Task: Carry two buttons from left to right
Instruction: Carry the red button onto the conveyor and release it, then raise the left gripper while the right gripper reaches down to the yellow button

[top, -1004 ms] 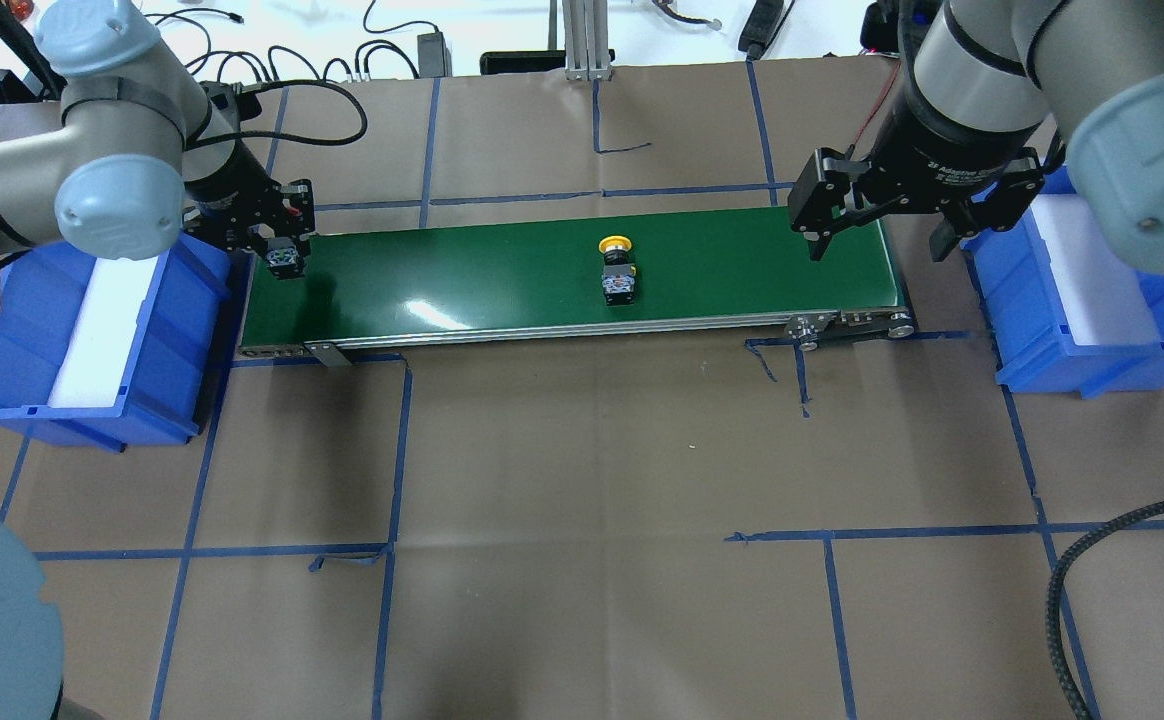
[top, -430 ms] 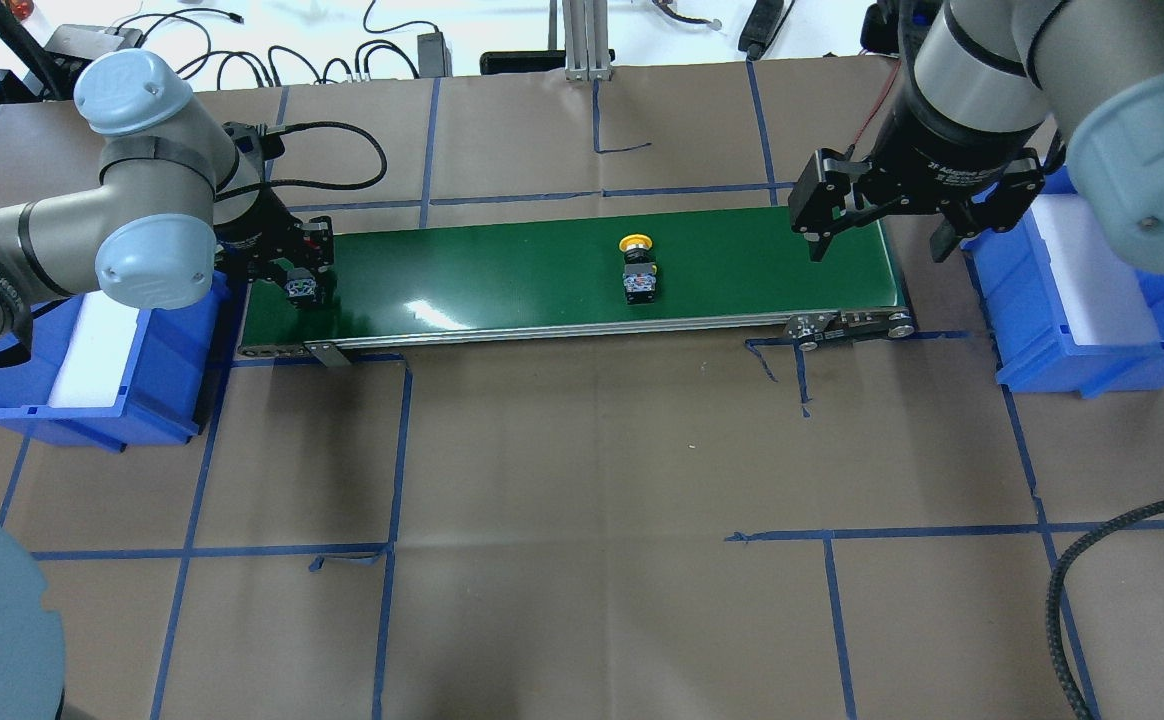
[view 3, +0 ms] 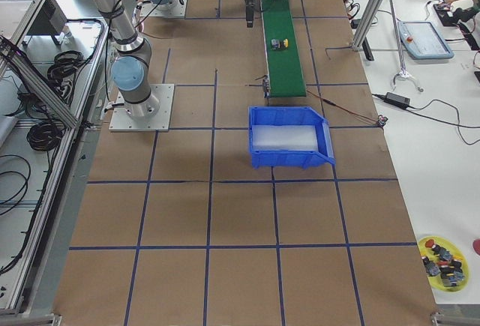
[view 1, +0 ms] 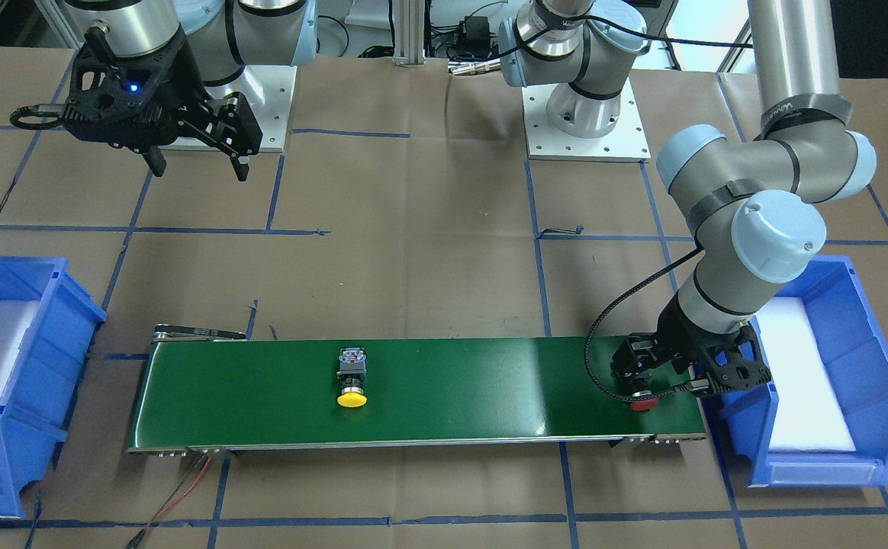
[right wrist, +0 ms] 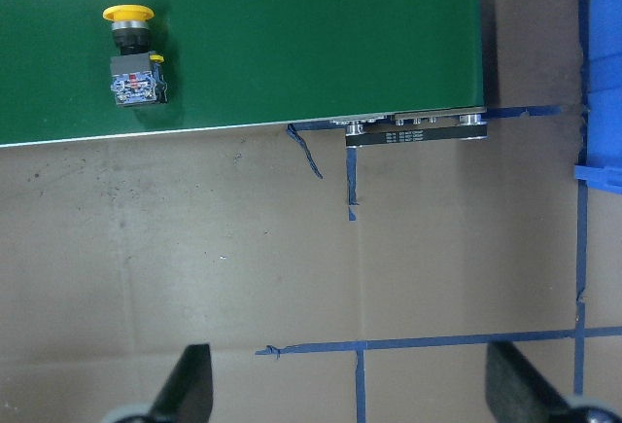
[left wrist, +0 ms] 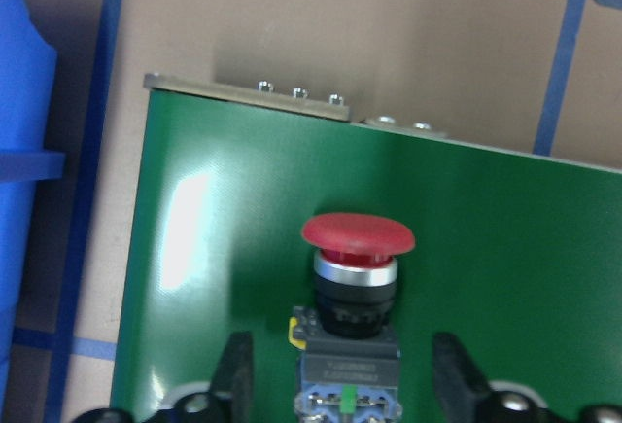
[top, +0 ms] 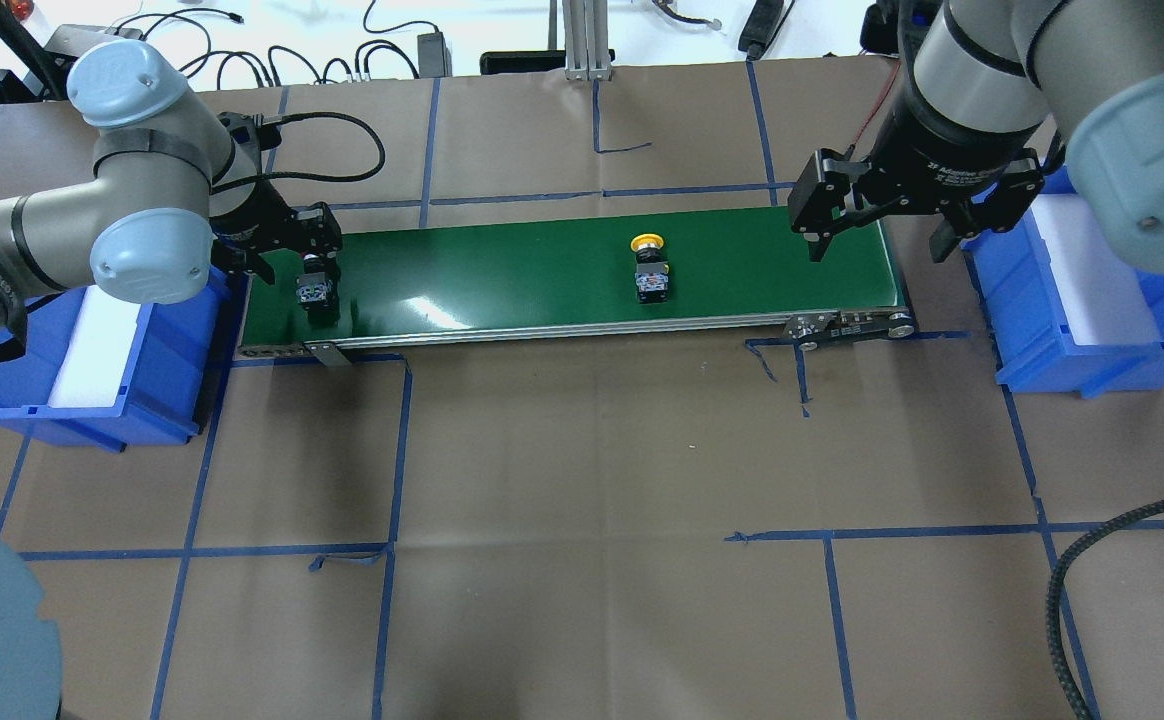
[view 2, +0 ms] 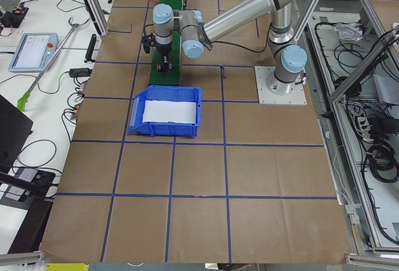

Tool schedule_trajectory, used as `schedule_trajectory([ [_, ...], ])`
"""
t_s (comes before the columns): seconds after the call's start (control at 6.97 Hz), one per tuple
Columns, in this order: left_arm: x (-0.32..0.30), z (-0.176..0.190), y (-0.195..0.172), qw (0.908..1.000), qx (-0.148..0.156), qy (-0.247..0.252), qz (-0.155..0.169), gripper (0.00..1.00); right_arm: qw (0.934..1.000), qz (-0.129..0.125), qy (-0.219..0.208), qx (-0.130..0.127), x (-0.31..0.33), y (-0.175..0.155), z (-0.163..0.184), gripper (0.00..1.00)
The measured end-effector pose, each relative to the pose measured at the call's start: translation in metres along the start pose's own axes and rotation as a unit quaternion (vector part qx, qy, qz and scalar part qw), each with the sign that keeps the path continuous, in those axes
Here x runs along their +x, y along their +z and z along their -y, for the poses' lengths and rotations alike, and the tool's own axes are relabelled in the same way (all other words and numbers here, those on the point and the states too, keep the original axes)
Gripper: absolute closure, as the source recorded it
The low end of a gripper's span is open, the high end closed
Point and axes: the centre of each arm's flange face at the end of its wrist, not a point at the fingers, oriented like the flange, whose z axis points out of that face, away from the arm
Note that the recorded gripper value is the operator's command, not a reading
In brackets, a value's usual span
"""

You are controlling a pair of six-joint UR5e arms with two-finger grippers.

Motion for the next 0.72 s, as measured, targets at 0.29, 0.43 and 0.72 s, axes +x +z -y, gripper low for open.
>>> schedule_trajectory([
  [0.29, 0.005, 0.013, -0.040, 0.9999, 0.015, 0.004, -0.003, 0.00, 1.0000, 0.000, 0.000, 0.001, 0.000, 0.000, 0.000, 0.00],
  [0.43, 0.011, 0.017, -0.068, 0.9999, 0.008, 0.008, -0.004, 0.00, 1.0000, 0.000, -0.001, 0.001, 0.000, 0.000, 0.001, 0.00],
  [0.72, 0.042, 0.011, -0.131, 0.9988, -0.010, 0.047, -0.005, 0.00, 1.0000, 0.000, -0.001, 0.002, 0.000, 0.000, 0.001, 0.00],
])
